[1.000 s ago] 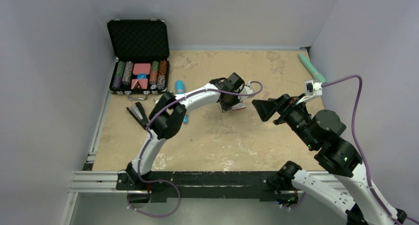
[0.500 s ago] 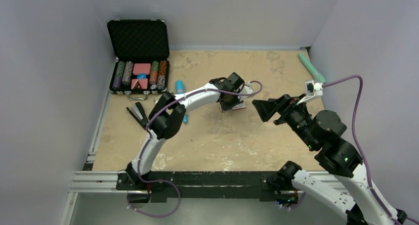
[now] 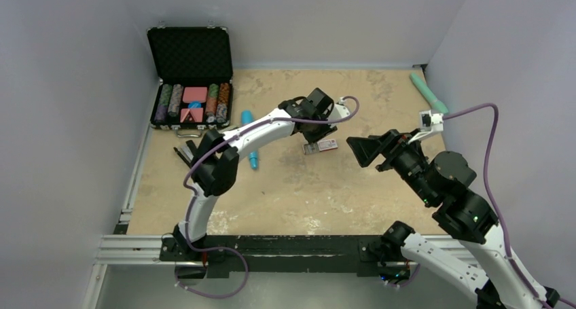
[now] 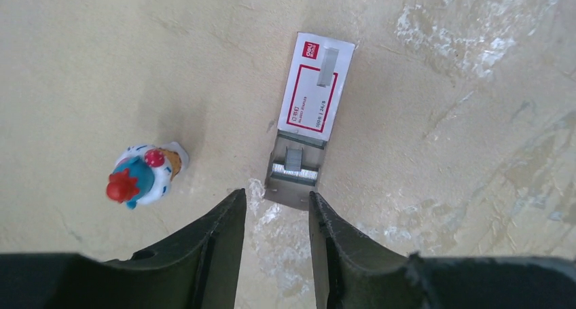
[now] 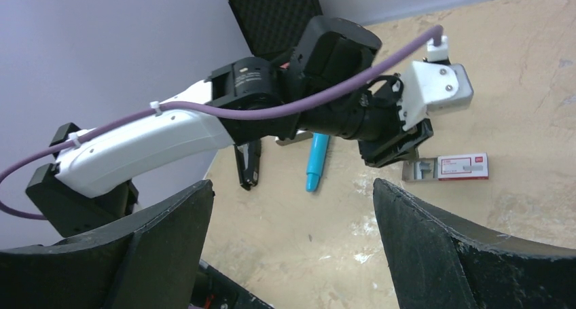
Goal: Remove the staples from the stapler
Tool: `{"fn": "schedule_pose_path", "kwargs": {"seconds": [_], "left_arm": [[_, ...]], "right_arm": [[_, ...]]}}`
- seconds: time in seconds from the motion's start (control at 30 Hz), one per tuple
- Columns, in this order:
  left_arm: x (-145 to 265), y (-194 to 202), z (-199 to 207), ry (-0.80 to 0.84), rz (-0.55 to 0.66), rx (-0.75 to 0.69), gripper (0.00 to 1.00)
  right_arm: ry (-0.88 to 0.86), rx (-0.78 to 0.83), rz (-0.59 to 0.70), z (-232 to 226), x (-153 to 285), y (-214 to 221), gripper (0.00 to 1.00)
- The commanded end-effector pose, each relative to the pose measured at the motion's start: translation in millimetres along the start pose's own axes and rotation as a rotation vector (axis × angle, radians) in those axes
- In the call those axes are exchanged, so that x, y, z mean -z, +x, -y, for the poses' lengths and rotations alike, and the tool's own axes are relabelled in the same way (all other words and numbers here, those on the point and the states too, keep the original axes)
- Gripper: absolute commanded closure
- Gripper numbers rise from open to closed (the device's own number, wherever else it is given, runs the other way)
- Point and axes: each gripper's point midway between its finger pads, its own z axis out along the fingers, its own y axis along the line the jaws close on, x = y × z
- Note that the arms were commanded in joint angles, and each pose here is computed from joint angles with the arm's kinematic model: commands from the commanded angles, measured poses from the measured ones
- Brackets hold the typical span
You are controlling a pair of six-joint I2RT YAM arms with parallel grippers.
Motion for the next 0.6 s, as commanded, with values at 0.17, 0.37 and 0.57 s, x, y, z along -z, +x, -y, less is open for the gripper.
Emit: {"fn": "schedule_pose_path", "kwargs": {"seconds": [0.17,0.37,0.57], "left_arm": [[52.3,-15.2,-1.2,-0.037,0.148,0.234,0.58],[26.0,6.7,9.9,-0.017,0.082,0.318,0.77],[-0.5,15.5,12.0,-0.009,0.033,0.312,0.83]], "right_arm": [[-0.029,-0.01,0.023,-14.4,-6.9,-14.0,0.09],[-0.056,-0.022,-0.003,-19.8,-14.3,-6.5,0.1],[-0.055,-0.035,-0.008,-17.0,-9.9,-2.8,0.1]]}}
